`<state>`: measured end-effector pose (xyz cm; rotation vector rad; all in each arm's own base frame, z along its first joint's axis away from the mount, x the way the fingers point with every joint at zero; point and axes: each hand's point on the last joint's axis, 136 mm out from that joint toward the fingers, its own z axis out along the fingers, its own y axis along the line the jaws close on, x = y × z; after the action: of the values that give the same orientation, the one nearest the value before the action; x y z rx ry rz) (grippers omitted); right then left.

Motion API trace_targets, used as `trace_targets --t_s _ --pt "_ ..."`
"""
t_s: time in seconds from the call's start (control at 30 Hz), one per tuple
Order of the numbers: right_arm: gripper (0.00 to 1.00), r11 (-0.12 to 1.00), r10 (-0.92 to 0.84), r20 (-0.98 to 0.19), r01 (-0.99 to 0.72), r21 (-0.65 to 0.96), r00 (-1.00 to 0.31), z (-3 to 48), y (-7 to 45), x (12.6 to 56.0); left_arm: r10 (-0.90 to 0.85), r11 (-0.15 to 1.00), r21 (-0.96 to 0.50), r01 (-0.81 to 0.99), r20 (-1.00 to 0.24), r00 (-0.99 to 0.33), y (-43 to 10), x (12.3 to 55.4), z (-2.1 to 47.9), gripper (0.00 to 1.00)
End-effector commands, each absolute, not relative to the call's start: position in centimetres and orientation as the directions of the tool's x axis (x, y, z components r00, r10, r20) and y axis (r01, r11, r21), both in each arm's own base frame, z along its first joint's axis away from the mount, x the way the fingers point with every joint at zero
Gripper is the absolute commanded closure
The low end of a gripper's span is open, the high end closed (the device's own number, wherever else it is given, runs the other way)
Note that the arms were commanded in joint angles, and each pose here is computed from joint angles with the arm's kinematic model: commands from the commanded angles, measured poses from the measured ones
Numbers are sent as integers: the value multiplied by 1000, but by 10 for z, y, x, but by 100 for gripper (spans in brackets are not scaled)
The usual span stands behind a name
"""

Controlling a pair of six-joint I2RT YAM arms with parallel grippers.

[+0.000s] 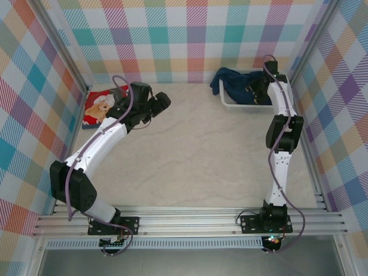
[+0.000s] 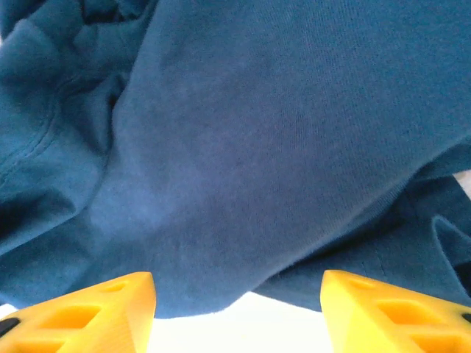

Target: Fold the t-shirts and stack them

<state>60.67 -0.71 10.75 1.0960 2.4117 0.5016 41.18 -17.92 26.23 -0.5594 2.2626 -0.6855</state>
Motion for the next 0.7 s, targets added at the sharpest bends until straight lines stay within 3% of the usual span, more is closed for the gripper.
trace_targets --t_s 0.0,0.13,0.27,0.43,0.57,0.67 --pt "39 571 803 -190 639 516 -564 100 -9 612 -578 758 -628 -178 -519 -630 -171 397 289 14" --pt "43 543 814 -159 634 550 -559 89 -6 624 -580 763 -620 -182 -535 -614 -161 385 289 14" --pt "56 525 822 -160 617 586 -547 86 -7 637 -590 762 -617 -194 -541 -599 -153 375 287 14" --pt "100 568 789 -261 496 657 -556 128 -2 656 -591 769 -607 -200 -557 -584 -143 364 293 15" --pt "100 649 736 -443 350 675 -511 219 1 655 -582 781 -591 -201 -572 -577 -136 355 298 16" --pt "100 494 827 -294 369 787 -479 235 4 643 -577 788 -583 -199 -584 -571 -133 353 301 16"
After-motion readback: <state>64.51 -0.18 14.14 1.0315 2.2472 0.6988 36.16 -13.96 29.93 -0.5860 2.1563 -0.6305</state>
